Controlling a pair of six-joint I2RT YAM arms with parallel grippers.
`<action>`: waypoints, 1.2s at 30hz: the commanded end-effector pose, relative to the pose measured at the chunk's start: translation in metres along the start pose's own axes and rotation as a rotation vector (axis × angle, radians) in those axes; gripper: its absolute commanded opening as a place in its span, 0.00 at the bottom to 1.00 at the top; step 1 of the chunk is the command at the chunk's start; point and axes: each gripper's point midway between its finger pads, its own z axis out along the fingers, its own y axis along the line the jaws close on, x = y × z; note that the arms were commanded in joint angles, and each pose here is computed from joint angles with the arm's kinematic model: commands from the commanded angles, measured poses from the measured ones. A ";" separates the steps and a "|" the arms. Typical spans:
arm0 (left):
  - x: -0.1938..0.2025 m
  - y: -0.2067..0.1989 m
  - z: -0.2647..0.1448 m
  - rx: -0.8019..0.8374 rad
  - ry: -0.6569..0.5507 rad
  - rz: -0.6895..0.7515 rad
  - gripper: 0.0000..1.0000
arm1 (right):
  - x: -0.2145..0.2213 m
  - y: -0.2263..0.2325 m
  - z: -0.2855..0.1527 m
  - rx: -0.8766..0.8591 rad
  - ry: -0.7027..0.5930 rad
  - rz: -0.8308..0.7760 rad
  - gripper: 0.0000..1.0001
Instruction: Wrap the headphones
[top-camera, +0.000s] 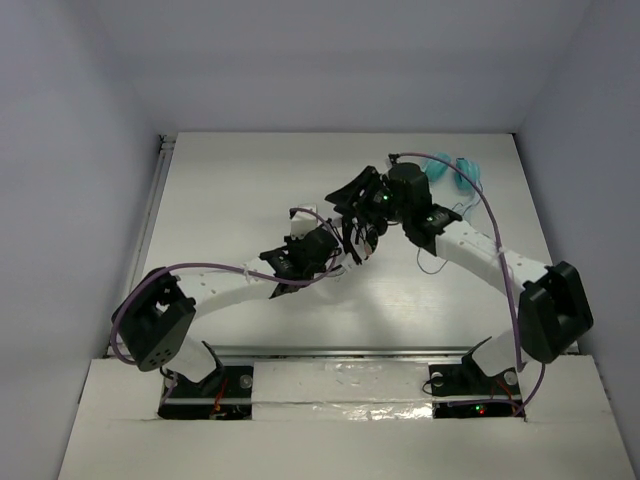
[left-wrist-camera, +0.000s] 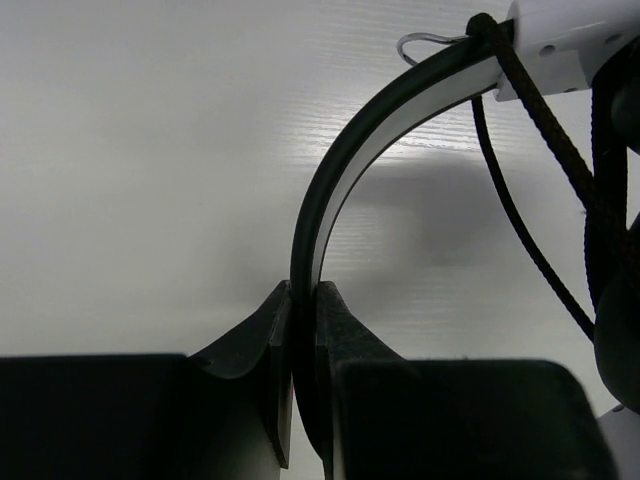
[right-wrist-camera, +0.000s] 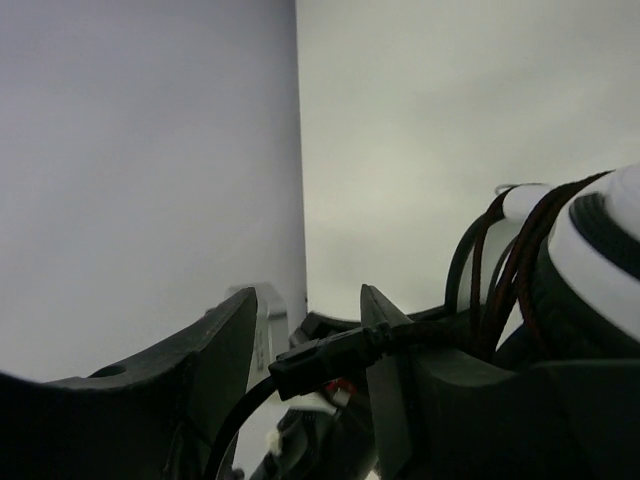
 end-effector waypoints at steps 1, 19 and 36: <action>0.013 -0.014 -0.013 0.079 0.050 0.111 0.00 | -0.036 0.039 0.017 -0.086 -0.085 -0.083 0.52; 0.015 -0.043 -0.025 0.165 0.013 0.226 0.00 | -0.061 0.015 0.059 0.171 -0.068 -0.238 0.68; -0.011 -0.048 -0.060 0.254 -0.035 0.134 0.00 | -0.063 -0.014 0.054 0.240 -0.073 -0.401 0.55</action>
